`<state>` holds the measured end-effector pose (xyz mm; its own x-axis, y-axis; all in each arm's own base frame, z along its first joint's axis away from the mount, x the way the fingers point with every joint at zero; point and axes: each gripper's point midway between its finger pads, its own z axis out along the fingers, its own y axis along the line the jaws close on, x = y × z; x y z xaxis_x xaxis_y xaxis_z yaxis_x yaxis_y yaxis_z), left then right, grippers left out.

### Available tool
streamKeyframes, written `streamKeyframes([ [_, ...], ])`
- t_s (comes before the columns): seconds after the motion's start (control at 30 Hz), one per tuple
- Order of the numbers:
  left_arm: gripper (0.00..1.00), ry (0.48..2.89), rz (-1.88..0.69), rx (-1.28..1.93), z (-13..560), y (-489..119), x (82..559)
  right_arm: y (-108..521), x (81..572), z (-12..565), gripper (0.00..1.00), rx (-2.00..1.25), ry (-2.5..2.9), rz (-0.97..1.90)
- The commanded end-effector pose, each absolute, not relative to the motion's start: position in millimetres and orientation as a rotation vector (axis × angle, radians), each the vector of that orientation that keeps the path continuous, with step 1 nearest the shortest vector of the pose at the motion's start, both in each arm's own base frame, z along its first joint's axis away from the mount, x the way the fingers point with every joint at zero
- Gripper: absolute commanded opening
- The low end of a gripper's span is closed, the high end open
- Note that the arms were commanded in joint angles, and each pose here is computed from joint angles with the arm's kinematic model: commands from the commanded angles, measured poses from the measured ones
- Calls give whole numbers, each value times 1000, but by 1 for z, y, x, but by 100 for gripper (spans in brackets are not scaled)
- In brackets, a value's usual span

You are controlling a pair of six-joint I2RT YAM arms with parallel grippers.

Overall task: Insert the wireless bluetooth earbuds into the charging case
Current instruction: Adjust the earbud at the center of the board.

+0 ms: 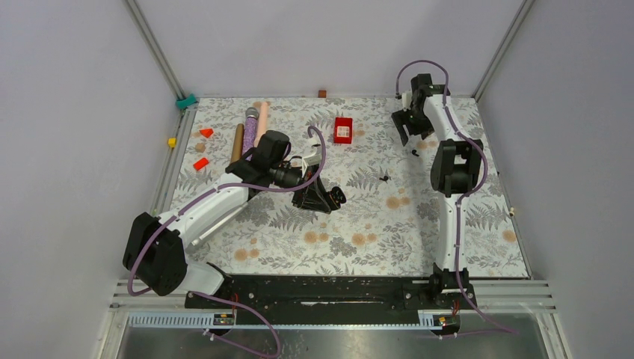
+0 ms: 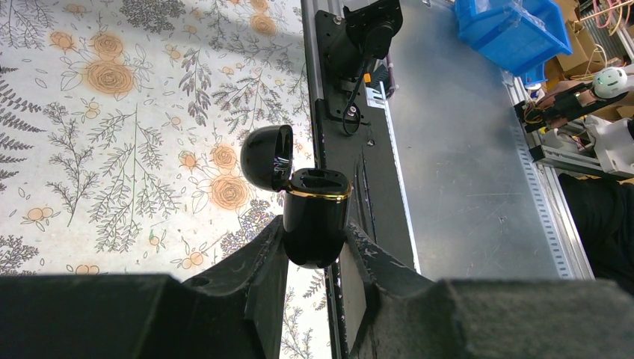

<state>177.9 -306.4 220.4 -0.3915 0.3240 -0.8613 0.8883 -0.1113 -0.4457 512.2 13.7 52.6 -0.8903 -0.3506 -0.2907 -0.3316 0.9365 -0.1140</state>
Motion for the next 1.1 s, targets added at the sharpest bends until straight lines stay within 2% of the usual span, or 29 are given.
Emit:
streamKeyframes([
  [0.0, 0, 1574, -1540, 1371, 238, -308, 177, 22, 494, 47, 79, -531, 2866, 17],
  [0.37, 0, 1584, -1542, 1368, 236, -309, 178, 27, 477, 27, 73, -656, 2951, 111],
  [0.77, 0, 1585, -1545, 1369, 236, -309, 179, 53, 453, 37, 61, -694, 2960, 367],
  [1.07, 0, 1576, -1542, 1371, 238, -308, 177, 49, 440, 40, 59, -711, 2991, 351],
])
